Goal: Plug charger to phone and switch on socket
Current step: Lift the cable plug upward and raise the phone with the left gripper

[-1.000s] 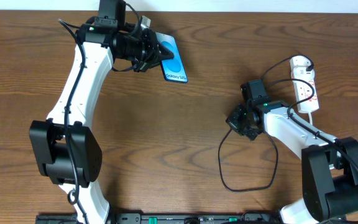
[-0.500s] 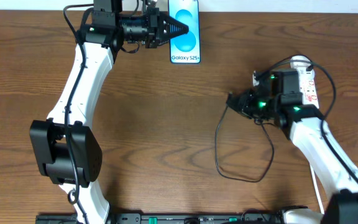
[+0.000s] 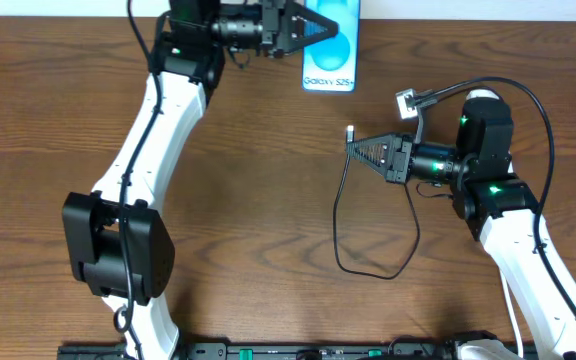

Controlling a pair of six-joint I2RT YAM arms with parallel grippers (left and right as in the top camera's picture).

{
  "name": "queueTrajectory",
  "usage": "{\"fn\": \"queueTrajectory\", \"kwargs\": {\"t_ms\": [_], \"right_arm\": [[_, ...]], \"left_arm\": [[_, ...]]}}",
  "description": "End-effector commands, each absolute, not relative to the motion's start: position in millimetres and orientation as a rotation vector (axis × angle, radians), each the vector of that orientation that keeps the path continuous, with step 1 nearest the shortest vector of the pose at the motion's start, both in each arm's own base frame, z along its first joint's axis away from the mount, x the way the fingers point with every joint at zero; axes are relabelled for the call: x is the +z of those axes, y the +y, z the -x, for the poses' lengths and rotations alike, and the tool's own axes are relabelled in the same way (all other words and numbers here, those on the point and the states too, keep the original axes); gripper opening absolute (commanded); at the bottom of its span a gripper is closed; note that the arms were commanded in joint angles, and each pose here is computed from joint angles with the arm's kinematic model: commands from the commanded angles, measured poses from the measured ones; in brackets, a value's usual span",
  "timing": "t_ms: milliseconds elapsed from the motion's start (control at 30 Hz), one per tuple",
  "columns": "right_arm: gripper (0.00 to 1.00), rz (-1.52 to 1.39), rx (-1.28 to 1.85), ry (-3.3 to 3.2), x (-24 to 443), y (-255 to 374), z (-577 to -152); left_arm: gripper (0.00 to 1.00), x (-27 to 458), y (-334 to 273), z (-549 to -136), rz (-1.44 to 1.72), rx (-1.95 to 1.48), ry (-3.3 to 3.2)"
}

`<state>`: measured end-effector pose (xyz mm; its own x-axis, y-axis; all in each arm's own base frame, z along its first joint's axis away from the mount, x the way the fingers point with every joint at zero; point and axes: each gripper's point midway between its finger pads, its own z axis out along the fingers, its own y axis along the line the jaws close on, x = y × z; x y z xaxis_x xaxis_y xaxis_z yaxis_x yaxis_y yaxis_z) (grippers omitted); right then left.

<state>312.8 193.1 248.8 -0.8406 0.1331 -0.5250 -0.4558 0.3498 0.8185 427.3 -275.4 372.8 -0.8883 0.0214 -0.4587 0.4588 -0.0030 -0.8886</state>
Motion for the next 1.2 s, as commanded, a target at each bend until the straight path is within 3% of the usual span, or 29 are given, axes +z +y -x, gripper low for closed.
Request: {"fn": "queueTrajectory", "kwargs": {"t_ms": [0,433,1167], "right_arm": [[0.01,0.304,1.621,2.076,267,197,-303],[0.01,0.34,1.728,1.971,306,208,-297],[0.02,0.23,1.712,1.971,311,216,-308]], "left_arm": [[0.07,394,-269,-423,-0.447,-1.975,1.965],[0.07,394,-282,-414,-0.49,-1.992,1.966],[0.07,394,-300,-410,-0.555,-1.941,1.914]]}}
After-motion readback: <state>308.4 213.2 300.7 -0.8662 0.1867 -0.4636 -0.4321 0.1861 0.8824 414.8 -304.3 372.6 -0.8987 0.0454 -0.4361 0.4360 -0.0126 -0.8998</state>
